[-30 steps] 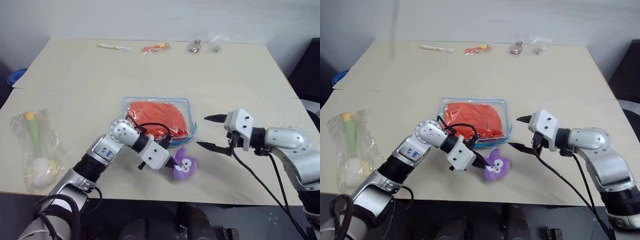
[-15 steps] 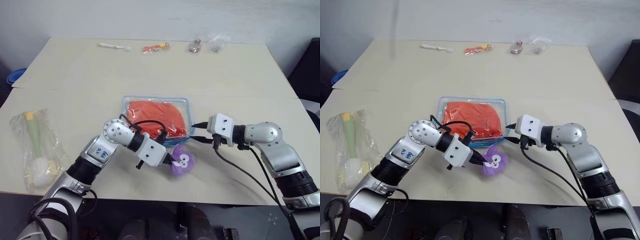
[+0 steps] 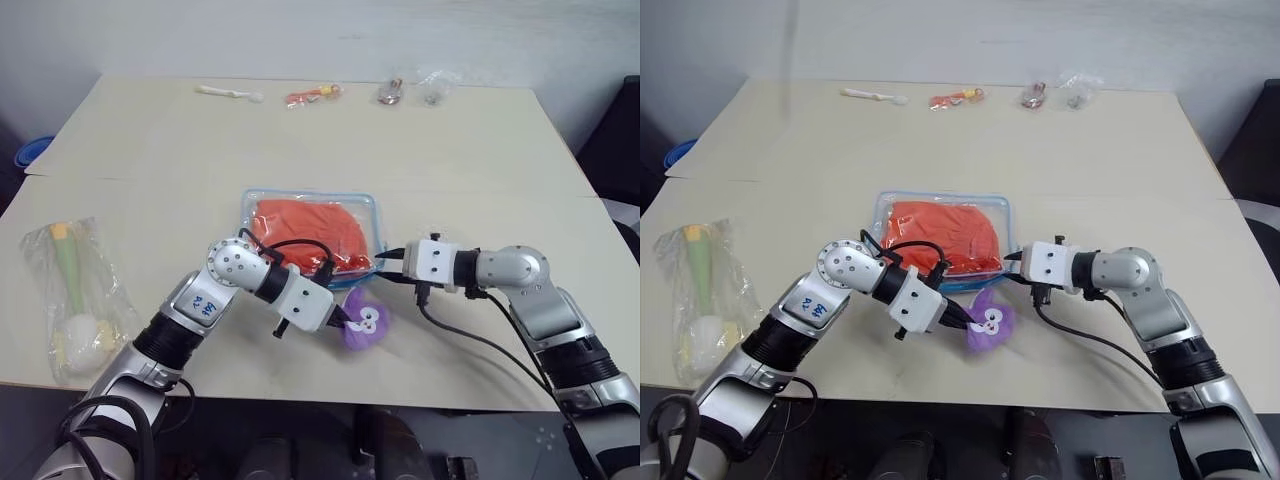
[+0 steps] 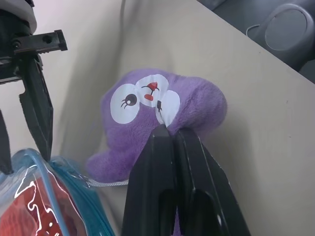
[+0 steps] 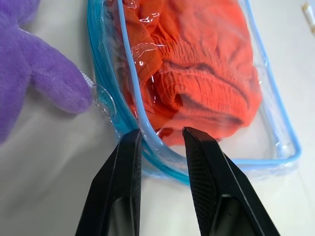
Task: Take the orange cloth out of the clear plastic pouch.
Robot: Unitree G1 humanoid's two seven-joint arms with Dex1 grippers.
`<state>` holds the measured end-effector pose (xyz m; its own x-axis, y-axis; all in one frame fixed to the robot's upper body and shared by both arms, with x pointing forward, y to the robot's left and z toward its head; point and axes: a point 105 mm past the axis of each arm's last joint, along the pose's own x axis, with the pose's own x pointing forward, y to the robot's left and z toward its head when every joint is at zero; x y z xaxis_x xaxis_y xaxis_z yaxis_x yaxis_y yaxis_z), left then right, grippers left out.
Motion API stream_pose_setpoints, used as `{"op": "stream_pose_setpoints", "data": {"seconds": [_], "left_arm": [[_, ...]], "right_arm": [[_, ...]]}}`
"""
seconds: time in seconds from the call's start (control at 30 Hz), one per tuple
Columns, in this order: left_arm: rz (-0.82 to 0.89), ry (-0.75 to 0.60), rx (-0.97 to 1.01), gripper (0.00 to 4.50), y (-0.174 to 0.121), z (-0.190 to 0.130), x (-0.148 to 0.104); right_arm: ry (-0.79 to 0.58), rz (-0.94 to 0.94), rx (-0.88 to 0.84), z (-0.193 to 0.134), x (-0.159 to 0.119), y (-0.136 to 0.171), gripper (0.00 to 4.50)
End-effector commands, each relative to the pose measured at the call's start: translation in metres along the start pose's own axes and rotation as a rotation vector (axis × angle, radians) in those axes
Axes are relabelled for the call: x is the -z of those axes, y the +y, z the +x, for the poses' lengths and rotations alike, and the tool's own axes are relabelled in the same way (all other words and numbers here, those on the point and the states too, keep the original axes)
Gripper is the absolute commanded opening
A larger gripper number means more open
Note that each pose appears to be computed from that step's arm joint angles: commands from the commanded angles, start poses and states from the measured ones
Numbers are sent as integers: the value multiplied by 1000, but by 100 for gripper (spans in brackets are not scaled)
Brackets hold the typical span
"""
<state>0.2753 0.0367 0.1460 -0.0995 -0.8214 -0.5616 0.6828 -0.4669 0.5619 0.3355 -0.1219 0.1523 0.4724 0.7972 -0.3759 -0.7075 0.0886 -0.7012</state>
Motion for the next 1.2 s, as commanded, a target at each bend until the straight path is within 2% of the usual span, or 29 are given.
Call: {"op": "stream_pose_setpoints", "data": {"seconds": [0.03,0.13,0.23,0.3,0.33,0.63,0.9,1.07,1.2], "left_arm": [[30,-15,-24,0,3,-4,-8],[26,-15,-28,0,3,-4,-8],[21,-17,-34,0,4,-4,-7],[8,-20,-47,0,5,-6,-7],[2,-20,-54,0,6,-7,-7],[-150,8,-192,0,3,-36,-4],[-378,88,-319,0,-30,-82,-5],[-486,204,-430,0,-57,-114,-1],[-607,345,-591,0,-79,-159,19]], "right_arm": [[-21,-55,43,3,-6,-7,134],[-11,-91,29,8,-3,-3,134],[-14,-93,24,10,-1,-1,78],[-13,-97,23,10,1,-2,10],[-13,-101,23,10,1,-2,4],[-9,-123,8,0,4,-7,4],[8,-169,-10,-24,11,-9,4],[34,-183,-10,-40,19,-12,4],[29,-200,-33,-49,18,-10,4]]}}
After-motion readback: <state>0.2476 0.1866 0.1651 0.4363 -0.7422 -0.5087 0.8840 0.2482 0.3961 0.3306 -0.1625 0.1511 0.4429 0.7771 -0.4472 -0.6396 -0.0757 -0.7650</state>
